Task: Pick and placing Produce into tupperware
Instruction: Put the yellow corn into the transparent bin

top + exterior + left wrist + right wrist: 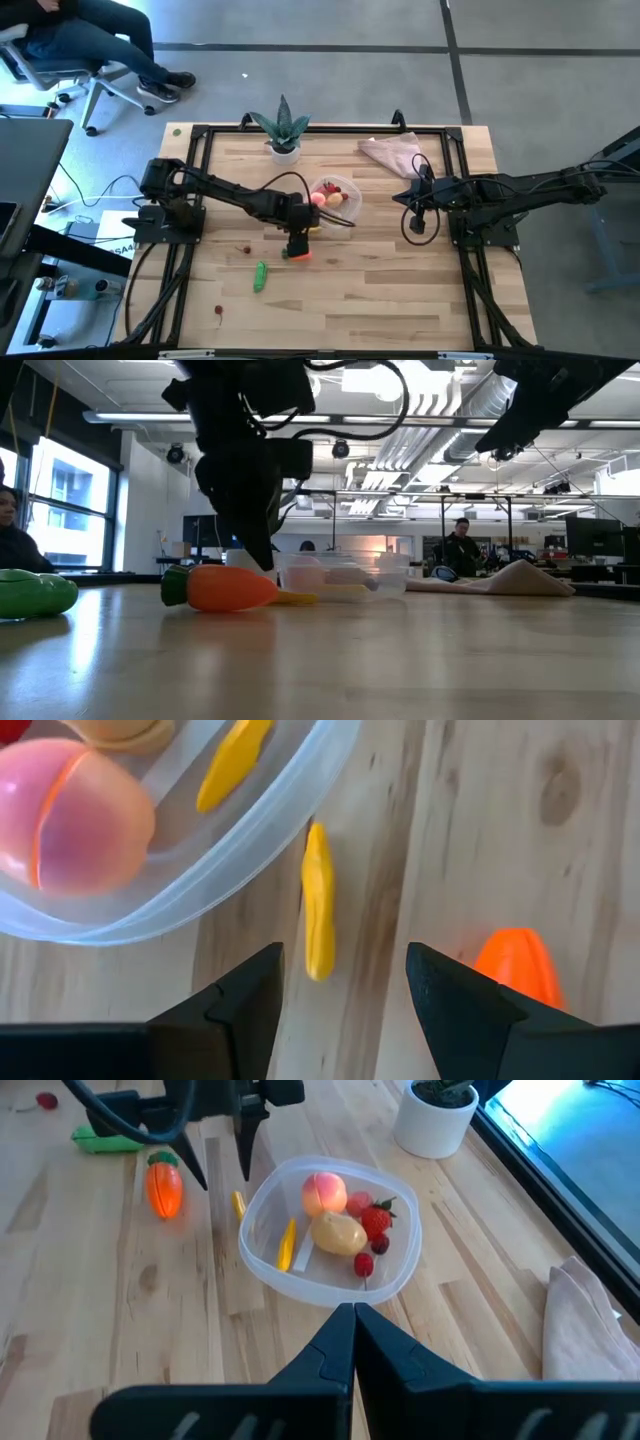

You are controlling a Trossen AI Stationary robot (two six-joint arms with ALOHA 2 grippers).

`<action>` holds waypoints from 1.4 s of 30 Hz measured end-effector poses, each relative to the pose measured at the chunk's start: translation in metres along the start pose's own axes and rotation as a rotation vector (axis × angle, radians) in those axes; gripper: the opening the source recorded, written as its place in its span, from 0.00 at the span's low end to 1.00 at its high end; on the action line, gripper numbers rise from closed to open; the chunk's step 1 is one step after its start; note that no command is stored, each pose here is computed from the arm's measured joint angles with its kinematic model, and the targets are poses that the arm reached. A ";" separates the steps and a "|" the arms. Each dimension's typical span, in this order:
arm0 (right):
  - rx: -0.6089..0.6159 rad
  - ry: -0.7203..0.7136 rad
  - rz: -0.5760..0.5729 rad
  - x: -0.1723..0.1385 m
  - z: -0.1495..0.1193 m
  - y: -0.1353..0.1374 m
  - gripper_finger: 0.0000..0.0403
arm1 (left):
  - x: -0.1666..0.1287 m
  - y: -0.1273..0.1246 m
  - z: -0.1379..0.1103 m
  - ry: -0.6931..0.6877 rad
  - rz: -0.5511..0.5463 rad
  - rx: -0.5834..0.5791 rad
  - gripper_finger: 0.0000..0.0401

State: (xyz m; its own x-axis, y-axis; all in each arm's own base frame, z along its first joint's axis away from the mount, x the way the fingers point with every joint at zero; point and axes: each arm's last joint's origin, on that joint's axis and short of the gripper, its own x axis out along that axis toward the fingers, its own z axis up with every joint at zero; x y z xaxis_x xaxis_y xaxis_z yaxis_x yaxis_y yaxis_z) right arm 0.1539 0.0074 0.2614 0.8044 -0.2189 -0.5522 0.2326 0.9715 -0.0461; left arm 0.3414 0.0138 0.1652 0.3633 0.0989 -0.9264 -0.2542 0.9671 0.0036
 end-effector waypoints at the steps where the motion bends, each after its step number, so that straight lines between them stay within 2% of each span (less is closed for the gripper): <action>1: 0.000 -0.001 0.000 0.000 0.000 0.000 0.00 | 0.002 0.000 -0.002 0.003 0.001 -0.001 0.49; 17: 0.000 -0.001 0.000 0.000 0.000 0.000 0.00 | 0.012 0.002 -0.008 -0.060 0.022 -0.033 0.48; 24: 0.000 -0.001 0.000 0.000 0.000 0.000 0.00 | 0.012 0.001 -0.008 -0.060 0.022 -0.040 0.48; 38: 0.000 0.000 0.000 0.000 0.000 0.000 0.00 | 0.032 0.001 -0.012 -0.011 0.038 -0.037 0.48; 42: 0.001 -0.001 0.000 0.000 0.000 0.000 0.00 | 0.033 0.002 -0.013 -0.007 0.075 -0.035 0.48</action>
State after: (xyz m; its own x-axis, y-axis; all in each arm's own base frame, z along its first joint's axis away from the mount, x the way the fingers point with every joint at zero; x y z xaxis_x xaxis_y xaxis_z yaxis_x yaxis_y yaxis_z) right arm 0.1538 0.0073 0.2615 0.8050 -0.2190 -0.5514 0.2330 0.9714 -0.0458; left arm 0.3415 0.0158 0.1296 0.3479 0.1728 -0.9215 -0.3119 0.9482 0.0601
